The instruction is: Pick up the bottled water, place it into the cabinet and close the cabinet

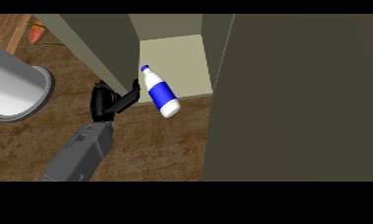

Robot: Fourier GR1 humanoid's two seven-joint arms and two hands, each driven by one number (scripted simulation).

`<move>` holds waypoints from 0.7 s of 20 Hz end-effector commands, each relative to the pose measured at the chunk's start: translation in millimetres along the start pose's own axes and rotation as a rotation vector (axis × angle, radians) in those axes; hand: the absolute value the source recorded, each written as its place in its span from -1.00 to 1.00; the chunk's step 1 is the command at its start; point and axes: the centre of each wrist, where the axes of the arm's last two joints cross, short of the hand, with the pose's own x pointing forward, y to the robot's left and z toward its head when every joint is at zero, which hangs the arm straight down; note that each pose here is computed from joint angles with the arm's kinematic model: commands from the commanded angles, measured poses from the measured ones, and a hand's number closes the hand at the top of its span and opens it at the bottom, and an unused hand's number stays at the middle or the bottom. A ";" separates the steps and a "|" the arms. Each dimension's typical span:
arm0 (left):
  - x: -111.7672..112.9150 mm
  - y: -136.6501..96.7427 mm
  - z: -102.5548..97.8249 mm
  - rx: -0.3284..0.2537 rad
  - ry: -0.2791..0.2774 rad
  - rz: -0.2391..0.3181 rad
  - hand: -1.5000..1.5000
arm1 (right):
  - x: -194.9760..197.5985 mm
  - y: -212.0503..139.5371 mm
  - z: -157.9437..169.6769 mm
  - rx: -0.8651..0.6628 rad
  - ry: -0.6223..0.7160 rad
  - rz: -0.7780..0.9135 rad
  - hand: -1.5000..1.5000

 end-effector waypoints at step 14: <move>37.9 -105.4 14.7 -0.354 -0.059 0.446 1.00 | 15.5 16.2 10.7 0.102 0.047 0.033 1.00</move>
